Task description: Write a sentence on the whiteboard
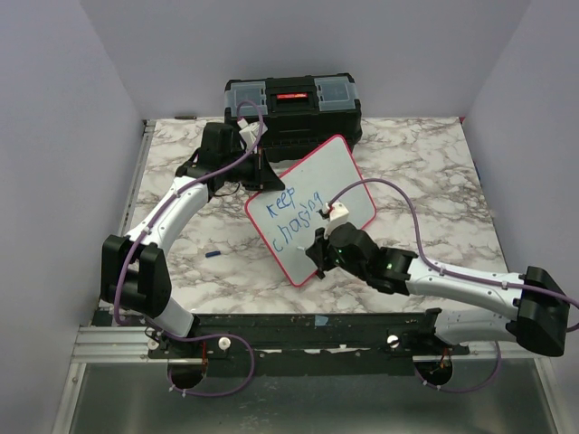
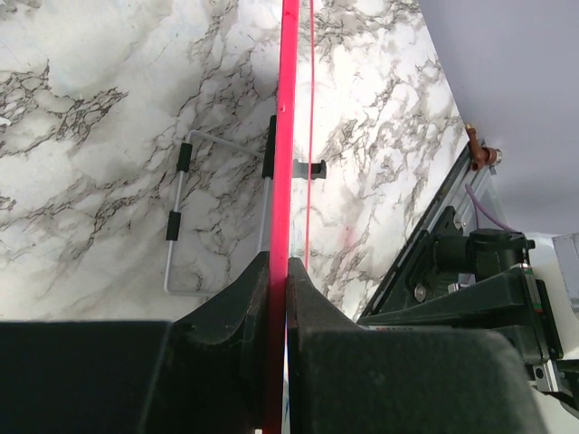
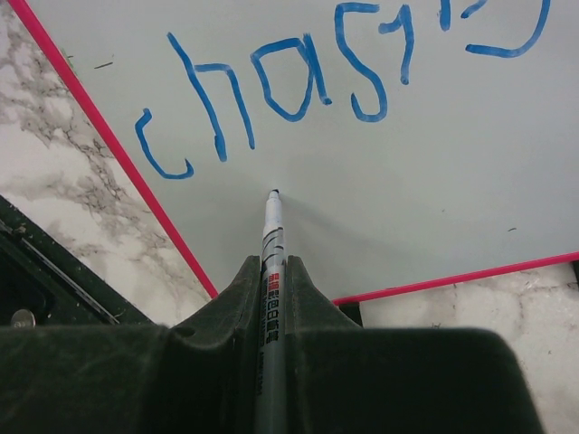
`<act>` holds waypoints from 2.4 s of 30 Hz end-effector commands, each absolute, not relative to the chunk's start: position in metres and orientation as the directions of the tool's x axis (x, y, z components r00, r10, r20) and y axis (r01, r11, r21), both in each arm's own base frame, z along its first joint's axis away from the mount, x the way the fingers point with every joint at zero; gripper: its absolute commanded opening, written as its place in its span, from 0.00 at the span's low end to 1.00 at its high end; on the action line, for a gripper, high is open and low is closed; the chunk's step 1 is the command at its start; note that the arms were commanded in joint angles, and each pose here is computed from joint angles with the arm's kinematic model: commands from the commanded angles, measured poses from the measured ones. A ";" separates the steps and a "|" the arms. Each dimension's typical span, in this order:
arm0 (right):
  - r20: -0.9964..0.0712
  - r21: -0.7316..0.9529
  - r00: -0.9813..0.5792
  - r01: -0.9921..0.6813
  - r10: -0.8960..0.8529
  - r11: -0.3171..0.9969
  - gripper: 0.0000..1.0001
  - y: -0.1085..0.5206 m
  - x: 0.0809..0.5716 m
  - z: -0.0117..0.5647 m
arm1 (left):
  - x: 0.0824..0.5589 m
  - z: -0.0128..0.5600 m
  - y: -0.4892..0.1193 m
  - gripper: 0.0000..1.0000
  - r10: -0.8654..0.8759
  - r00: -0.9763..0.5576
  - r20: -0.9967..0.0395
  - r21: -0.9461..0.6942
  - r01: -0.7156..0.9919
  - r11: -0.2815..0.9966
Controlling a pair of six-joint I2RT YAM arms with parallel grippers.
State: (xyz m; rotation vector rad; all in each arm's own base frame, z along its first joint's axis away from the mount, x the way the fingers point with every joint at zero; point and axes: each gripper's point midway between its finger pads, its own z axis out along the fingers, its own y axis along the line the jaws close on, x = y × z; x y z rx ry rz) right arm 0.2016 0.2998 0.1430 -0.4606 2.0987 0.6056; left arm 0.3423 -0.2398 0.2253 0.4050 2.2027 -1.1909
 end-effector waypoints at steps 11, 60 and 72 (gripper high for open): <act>-0.810 0.236 -0.559 -0.585 -0.175 0.776 0.01 0.306 0.190 0.130 | 0.350 0.244 -0.240 0.00 -0.033 -0.714 -0.700 -0.616 0.580 0.534; -0.877 0.127 -0.466 -0.452 -0.112 0.883 0.01 0.313 0.240 0.168 | 0.348 0.247 -0.242 0.00 -0.022 -0.701 -0.713 -0.611 0.605 0.511; -0.820 0.188 -0.562 -0.437 -0.104 0.880 0.01 0.295 0.215 0.129 | 0.346 0.251 -0.242 0.00 -0.025 -0.699 -0.715 -0.614 0.610 0.501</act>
